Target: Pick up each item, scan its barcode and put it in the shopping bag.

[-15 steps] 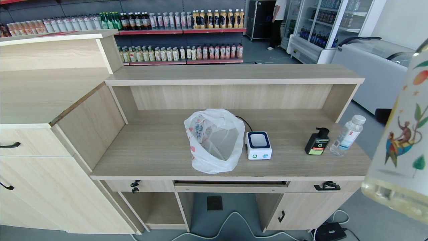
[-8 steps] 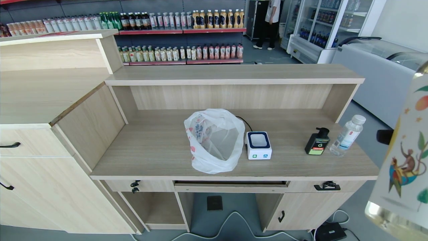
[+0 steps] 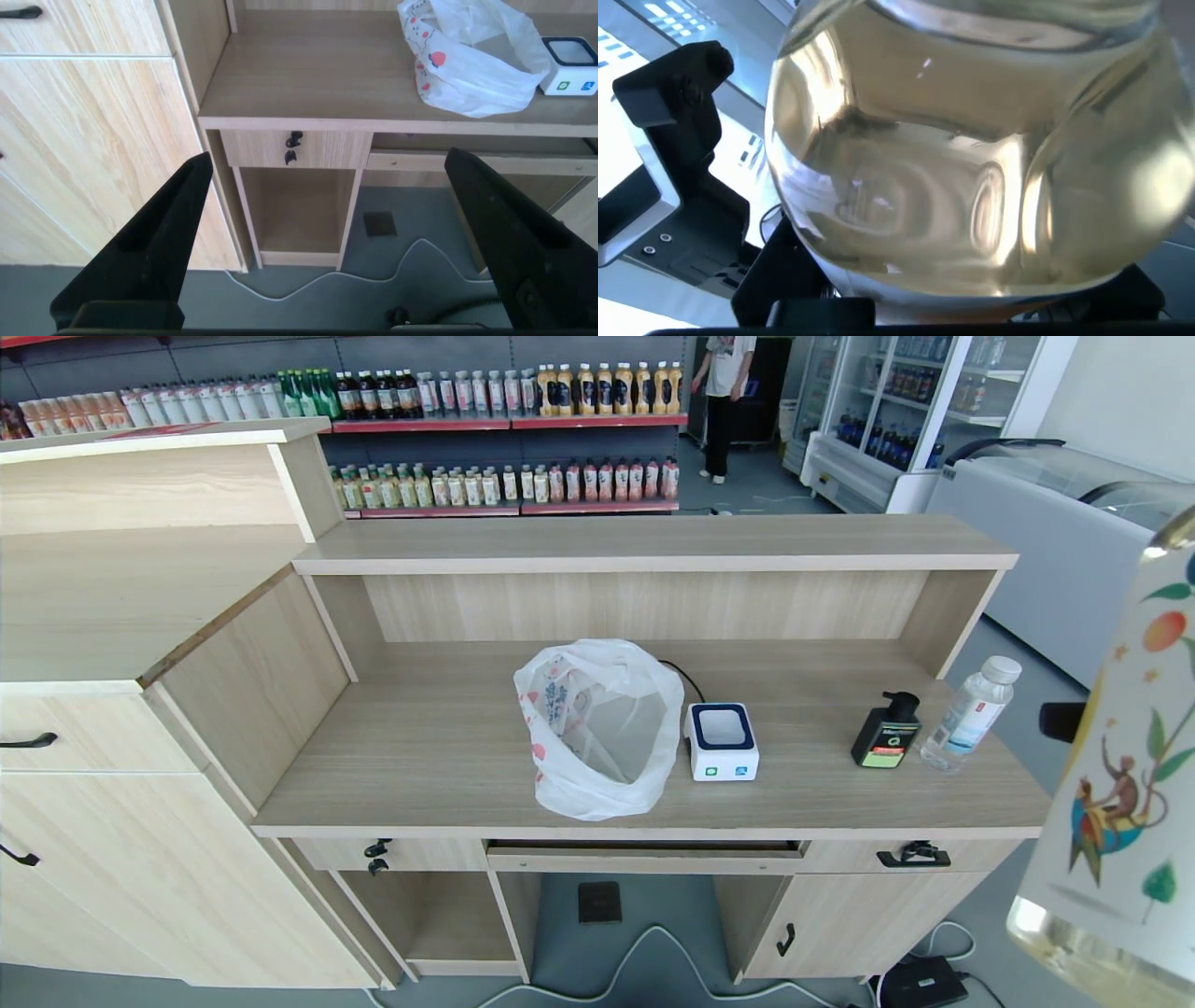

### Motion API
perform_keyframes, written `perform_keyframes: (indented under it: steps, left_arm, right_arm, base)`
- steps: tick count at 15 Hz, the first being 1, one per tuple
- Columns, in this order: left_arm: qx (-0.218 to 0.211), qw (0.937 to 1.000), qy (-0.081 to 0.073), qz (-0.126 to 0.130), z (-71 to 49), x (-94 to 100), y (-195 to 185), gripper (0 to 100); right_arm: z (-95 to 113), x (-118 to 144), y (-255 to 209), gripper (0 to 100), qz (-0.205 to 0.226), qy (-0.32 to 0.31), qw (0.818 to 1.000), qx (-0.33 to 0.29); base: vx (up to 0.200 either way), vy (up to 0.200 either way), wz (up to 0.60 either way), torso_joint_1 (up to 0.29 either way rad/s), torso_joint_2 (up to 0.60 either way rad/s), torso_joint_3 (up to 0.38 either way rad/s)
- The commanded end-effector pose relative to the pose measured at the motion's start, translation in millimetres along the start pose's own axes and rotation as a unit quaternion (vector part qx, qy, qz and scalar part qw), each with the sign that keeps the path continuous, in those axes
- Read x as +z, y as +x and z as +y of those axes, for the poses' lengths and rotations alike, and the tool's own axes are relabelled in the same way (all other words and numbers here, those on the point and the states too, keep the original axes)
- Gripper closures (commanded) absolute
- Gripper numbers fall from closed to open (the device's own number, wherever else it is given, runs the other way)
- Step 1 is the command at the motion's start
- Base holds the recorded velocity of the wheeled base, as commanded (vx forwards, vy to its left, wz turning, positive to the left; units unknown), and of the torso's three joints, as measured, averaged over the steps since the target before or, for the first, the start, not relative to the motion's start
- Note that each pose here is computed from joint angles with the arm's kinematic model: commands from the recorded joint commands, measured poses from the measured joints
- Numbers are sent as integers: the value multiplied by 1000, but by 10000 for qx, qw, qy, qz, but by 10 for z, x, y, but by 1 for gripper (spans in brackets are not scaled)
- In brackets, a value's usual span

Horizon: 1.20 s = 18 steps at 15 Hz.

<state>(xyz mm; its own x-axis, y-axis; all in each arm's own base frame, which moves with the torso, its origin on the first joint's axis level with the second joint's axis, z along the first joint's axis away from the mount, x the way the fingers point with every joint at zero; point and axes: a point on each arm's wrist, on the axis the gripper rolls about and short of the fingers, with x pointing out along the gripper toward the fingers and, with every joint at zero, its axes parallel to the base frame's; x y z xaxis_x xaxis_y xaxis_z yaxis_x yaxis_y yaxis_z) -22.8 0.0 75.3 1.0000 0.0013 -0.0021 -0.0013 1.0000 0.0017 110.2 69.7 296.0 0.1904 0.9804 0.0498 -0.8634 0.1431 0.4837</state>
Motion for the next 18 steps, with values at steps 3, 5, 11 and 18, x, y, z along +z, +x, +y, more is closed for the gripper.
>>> perform_keyframes:
  steps: [3, 5, 11, 18]
  left_arm:
    - [1, 10000, -1, -3, 0, 0, 0, 0]
    - [1, 10000, -1, -3, 0, 0, 0, 0]
    - [1, 10000, -1, -3, 0, 0, 0, 0]
    - [1, 10000, -1, -3, 0, 0, 0, 0]
  right_arm:
    - [-32, -9, -1, 100, 6, -7, 10000, -56]
    - [-92, 2, -11, 100, -47, -210, 9995, -239]
    - [-995, -119, -759, 100, 19, -2341, 8783, -4168]
    - [-1107, -182, -1417, 100, 1576, -4015, 7168, -5479]
  base:
    - [0, 0, 0, 0, 0, 0]
    - [0, 0, 0, 0, 0, 0]
    - [0, 0, 0, 0, 0, 0]
    - [0, 0, 0, 0, 0, 0]
